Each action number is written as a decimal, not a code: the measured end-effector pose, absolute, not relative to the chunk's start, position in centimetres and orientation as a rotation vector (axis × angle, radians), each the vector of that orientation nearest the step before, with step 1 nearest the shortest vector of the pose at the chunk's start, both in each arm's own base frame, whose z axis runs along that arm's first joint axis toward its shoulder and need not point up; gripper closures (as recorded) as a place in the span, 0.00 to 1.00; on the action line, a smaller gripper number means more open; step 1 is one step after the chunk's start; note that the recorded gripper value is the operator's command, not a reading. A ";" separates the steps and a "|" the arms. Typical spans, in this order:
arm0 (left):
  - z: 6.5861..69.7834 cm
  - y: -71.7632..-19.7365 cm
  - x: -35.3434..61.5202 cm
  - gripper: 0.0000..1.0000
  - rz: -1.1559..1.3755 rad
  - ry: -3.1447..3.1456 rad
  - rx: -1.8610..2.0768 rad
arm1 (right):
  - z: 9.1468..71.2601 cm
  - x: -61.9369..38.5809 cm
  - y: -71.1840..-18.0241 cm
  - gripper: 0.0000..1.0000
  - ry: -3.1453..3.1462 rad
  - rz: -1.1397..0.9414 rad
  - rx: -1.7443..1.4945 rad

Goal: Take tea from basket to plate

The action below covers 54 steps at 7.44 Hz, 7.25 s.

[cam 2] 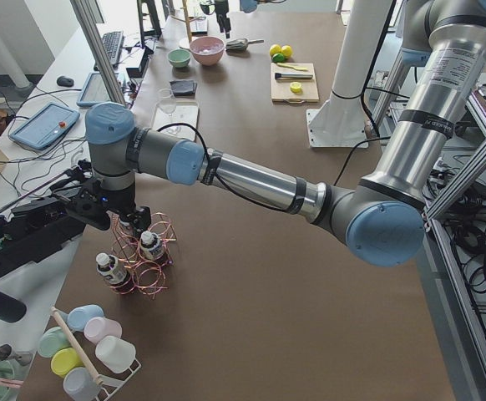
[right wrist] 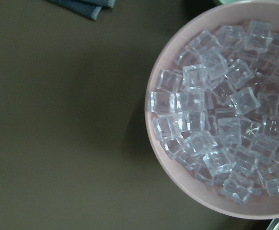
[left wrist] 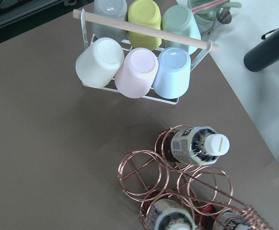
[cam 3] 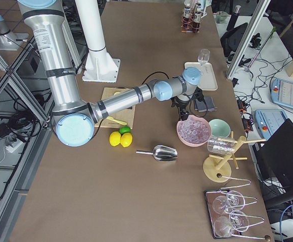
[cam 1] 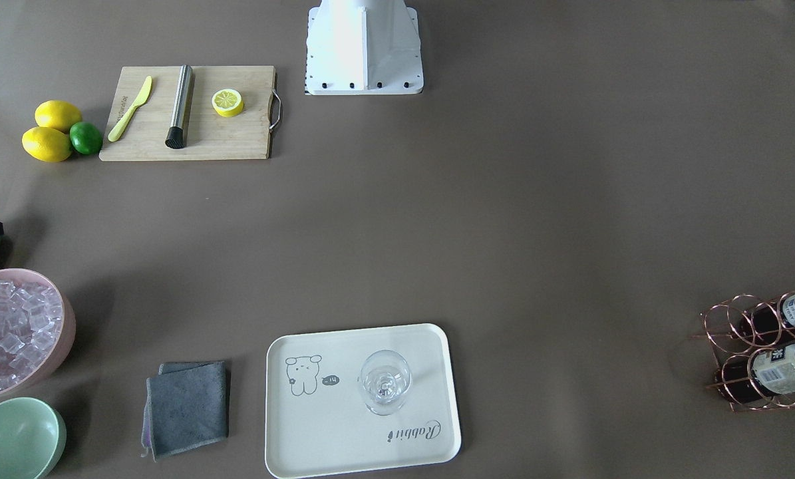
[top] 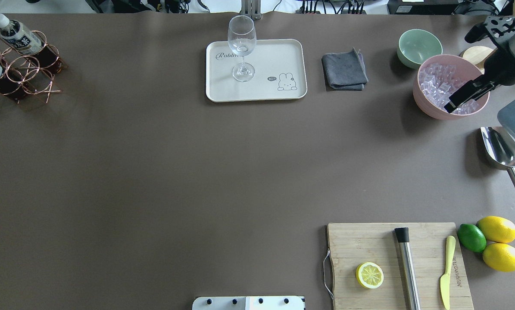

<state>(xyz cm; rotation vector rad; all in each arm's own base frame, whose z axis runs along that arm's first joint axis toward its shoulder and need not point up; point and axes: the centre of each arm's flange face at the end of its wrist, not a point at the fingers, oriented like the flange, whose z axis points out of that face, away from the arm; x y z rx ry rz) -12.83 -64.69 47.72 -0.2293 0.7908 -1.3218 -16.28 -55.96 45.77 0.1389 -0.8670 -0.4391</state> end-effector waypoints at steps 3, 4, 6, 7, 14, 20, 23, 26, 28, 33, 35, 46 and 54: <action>48.8 -67.8 -12.6 0.02 -1.558 0.871 -0.271 | 36.4 -22.7 -56.0 0.00 -0.944 -0.598 0.241; 49.2 -68.1 -12.2 0.02 -1.617 0.895 -0.288 | 32.7 -24.6 -55.9 0.00 -0.975 -0.650 0.288; 49.4 -68.3 -11.0 0.02 -1.687 0.905 -0.332 | 28.0 -27.6 -55.2 0.00 -1.047 -0.703 0.429; 49.4 -68.4 -9.9 0.02 -1.704 0.902 -0.354 | 26.5 -29.3 -54.3 0.00 -1.088 -0.704 0.504; 48.7 -68.9 -3.9 0.23 -1.707 0.896 -0.416 | 33.3 -33.0 -53.9 0.00 -1.231 -0.841 1.158; 50.1 -67.7 -3.5 0.58 -1.701 0.889 -0.422 | 33.0 -35.7 -50.1 0.00 -1.282 -0.909 1.470; 49.6 -68.0 -3.5 1.00 -1.703 0.895 -0.420 | 32.5 -35.1 -49.8 0.00 -1.374 -0.843 1.449; 47.2 -67.3 -3.9 1.00 -1.691 0.928 -0.396 | 31.2 -34.5 -50.2 0.00 -1.383 -0.808 1.473; 43.1 -65.0 -4.1 1.00 -1.686 0.936 -0.382 | 30.6 -34.5 -50.3 0.00 -1.386 -0.804 1.482; 30.4 -57.3 0.3 1.00 -1.776 0.844 -0.513 | 30.7 -34.6 -50.0 0.00 -1.393 -0.812 1.477; 24.6 -54.5 6.2 1.00 -1.803 0.824 -0.607 | 30.9 -34.6 -50.0 0.00 -1.392 -0.811 1.476; 2.9 -45.3 37.3 1.00 -1.746 0.799 -0.576 | 31.8 -34.0 -49.7 0.00 -1.386 -0.807 1.474; 3.7 -44.8 39.1 1.00 -1.772 0.809 -0.529 | 33.8 -33.1 -48.8 0.00 -1.383 -0.800 1.489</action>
